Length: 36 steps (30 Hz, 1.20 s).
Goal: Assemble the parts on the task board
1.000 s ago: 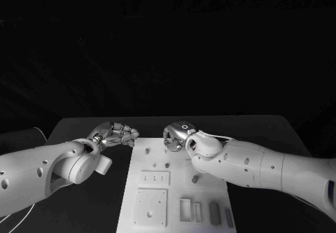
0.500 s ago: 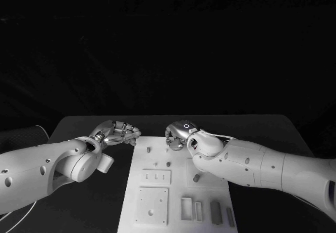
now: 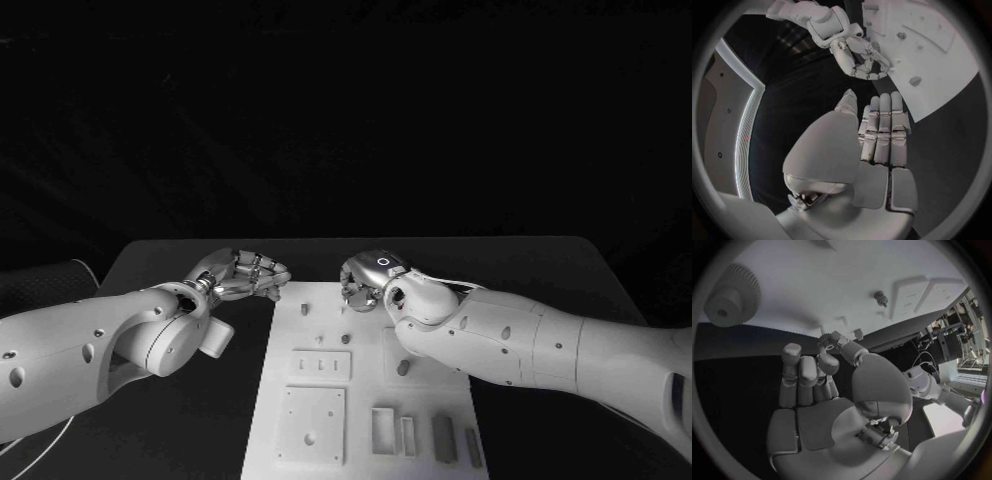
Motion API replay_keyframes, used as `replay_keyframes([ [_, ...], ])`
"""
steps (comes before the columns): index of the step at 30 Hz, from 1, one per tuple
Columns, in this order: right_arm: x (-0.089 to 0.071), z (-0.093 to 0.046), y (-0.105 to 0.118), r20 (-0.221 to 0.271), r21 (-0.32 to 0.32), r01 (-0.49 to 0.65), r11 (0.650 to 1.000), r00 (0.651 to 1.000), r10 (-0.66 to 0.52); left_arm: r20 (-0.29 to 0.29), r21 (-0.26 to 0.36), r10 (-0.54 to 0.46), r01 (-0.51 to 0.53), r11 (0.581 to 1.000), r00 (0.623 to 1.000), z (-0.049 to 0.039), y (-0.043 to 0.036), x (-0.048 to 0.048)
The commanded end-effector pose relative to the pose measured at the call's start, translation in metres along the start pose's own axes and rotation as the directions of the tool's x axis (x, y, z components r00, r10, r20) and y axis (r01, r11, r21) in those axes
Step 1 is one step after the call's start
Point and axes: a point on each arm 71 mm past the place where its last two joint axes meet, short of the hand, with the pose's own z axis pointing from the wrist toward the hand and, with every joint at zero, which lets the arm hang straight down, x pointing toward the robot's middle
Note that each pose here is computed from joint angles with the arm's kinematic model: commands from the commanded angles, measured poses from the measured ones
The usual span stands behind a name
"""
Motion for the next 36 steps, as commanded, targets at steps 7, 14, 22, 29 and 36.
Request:
replay_keyframes([
  [7, 0.0034, -0.0004, 0.0014, -0.011, -0.005, 0.015, 1.000, 1.000, -0.015, -0.006, 0.014, 0.007, -0.007, 1.000, 1.000, 0.0002, -0.0024, 0.0010],
  [14, 0.0042, -0.0001, 0.0025, -0.014, -0.005, 0.014, 1.000, 1.000, -0.014, -0.010, 0.013, 0.006, -0.006, 1.000, 1.000, 0.0004, -0.0024, 0.0015],
  [22, 0.0052, 0.0009, 0.0021, -0.013, -0.001, 0.015, 1.000, 1.000, -0.015, -0.012, 0.013, 0.006, -0.006, 1.000, 1.000, 0.0007, -0.0025, 0.0018],
  [29, 0.0056, 0.0024, 0.0015, -0.012, 0.004, 0.014, 1.000, 1.000, -0.014, -0.015, 0.013, 0.006, -0.005, 1.000, 1.000, 0.0010, -0.0025, 0.0024],
  [36, 0.0058, 0.0021, -0.0022, -0.010, 0.015, 0.016, 1.000, 1.000, -0.016, -0.015, 0.011, 0.006, -0.006, 1.000, 1.000, 0.0010, -0.0022, 0.0018],
])
